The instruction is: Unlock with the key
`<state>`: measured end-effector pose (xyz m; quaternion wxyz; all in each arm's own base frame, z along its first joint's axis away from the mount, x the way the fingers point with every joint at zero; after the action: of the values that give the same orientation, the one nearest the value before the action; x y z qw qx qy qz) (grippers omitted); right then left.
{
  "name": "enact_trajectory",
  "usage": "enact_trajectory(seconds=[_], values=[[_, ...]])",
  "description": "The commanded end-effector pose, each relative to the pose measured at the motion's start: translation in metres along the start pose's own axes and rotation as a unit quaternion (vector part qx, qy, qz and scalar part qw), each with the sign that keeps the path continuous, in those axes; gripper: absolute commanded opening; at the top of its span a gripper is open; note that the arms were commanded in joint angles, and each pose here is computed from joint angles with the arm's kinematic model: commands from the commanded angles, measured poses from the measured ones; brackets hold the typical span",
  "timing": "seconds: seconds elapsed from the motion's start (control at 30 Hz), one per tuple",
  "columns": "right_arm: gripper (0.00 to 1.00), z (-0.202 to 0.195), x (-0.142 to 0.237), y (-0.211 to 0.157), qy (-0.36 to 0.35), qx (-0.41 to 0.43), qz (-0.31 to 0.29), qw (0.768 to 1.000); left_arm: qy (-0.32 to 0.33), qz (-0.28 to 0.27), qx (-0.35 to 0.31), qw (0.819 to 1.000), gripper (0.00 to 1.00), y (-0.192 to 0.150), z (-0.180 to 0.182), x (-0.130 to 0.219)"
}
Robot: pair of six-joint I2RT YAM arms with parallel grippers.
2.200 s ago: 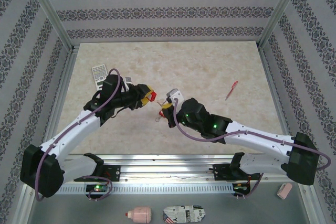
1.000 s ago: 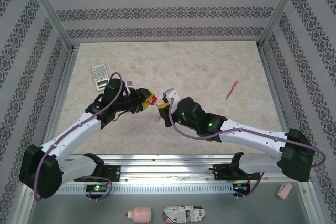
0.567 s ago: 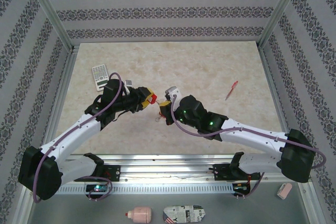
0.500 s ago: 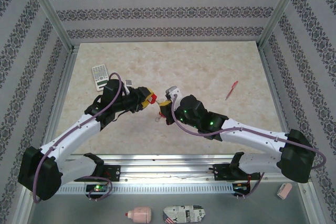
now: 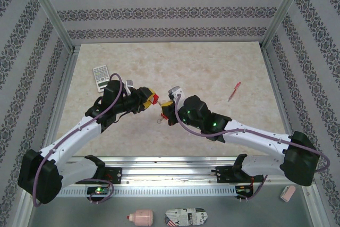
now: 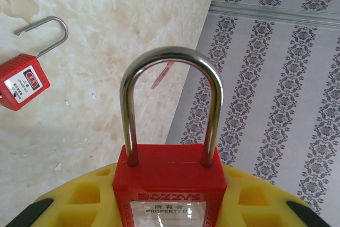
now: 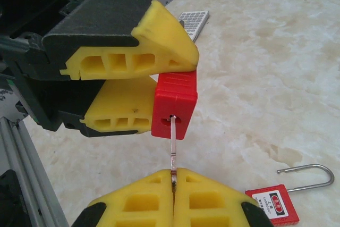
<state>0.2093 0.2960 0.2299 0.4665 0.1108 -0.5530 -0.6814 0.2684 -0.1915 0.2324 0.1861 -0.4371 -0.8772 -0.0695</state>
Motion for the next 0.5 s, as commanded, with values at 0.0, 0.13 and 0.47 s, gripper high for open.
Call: enact_trajectory(seconds=[0.0, 0.13, 0.47], values=[[0.0, 0.0051, -0.0021, 0.0037, 0.015, -0.003, -0.006, 1.0, -0.028, 0.006, -0.011, 1.0, 0.0, -0.0065, -0.0106, 0.0006], [0.0, 0.0063, -0.0045, 0.0023, 0.013, 0.001, -0.003, 1.0, -0.027, 0.006, -0.012, 1.0, 0.0, -0.0065, -0.0112, 0.0002], [0.0, 0.0046, -0.0062, 0.0049, 0.008, -0.001, -0.003, 1.0, -0.025, 0.012, -0.018, 0.999, 0.0, -0.0098, -0.0122, -0.0022]])
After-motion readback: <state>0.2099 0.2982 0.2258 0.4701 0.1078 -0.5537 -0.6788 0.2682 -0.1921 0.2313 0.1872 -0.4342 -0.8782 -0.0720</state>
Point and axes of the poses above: each hand's point on the last joint's axis, 136 mm out from that joint toward the fingers, its own x axis back along the fingers, its own z axis along the line the jaws close on, y = z × x, the point moved 4 cm from there along x, back along the fingers, and after that the axes turned 2 degrees about -x, right-handed, at the moved point
